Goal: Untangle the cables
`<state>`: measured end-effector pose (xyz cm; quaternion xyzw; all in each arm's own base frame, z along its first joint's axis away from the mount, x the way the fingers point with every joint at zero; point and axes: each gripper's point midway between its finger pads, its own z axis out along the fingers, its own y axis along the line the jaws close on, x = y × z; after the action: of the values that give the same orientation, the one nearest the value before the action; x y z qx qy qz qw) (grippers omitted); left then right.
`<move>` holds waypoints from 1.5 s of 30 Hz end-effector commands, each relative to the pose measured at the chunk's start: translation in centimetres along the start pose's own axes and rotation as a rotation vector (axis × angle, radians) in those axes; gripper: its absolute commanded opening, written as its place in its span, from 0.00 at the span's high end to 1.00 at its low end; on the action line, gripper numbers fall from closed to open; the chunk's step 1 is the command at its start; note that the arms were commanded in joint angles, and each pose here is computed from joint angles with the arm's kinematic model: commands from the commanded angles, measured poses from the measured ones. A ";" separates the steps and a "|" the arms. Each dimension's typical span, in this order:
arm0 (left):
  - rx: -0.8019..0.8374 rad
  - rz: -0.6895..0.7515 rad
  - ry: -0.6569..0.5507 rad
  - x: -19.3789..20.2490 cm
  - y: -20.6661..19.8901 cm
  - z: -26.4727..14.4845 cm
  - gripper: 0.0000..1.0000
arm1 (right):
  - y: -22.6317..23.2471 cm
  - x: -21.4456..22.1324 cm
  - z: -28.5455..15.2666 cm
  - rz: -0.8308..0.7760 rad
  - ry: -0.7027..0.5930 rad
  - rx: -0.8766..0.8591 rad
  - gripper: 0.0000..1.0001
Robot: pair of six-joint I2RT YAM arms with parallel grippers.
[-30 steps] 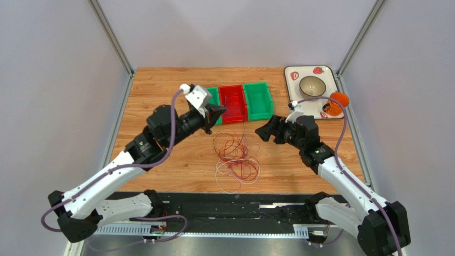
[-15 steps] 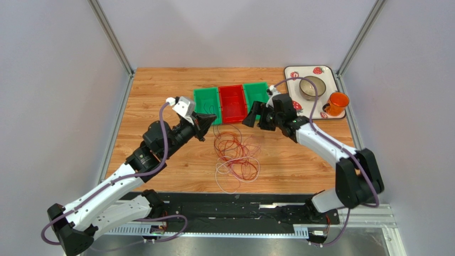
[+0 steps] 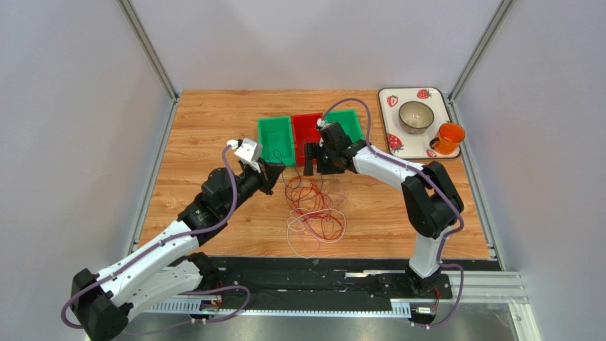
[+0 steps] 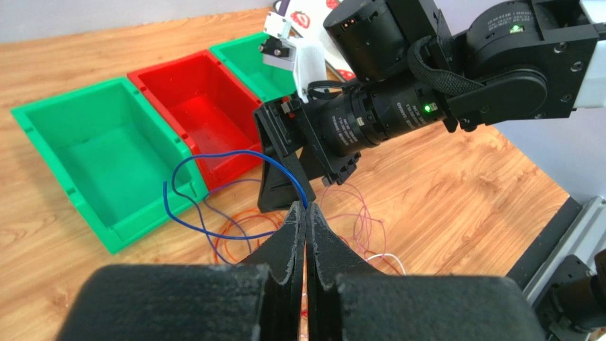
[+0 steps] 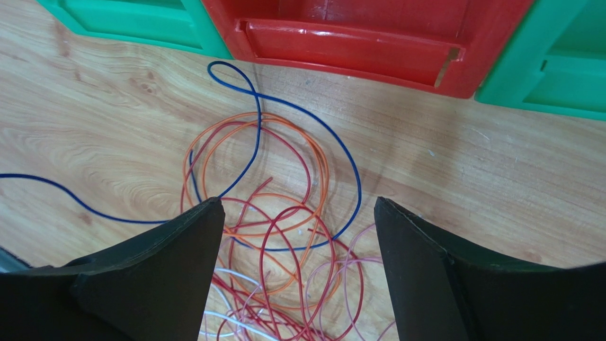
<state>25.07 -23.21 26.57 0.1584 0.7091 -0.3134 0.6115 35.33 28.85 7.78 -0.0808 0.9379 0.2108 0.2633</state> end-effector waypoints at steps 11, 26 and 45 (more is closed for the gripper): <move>-0.004 -0.038 -0.042 -0.2 0.3 -0.1 1.00 | -0.5 -2.1 3.2 -0.085 -0.003 0.068 0.28; 0.048 -0.051 -0.075 -4.1 -1.5 -1.4 1.00 | 3.8 -5.1 -2.6 -0.121 -0.095 -0.028 1.00; 0.164 -0.100 -0.267 -11.4 -4.3 -6.5 1.00 | 13.3 -15.1 -32.2 -0.191 -0.695 -0.389 1.00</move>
<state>19.62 -20.21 40.56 0.1386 0.5928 -0.4073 0.6808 32.32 28.20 41.30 -0.1253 0.7637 0.3464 0.5302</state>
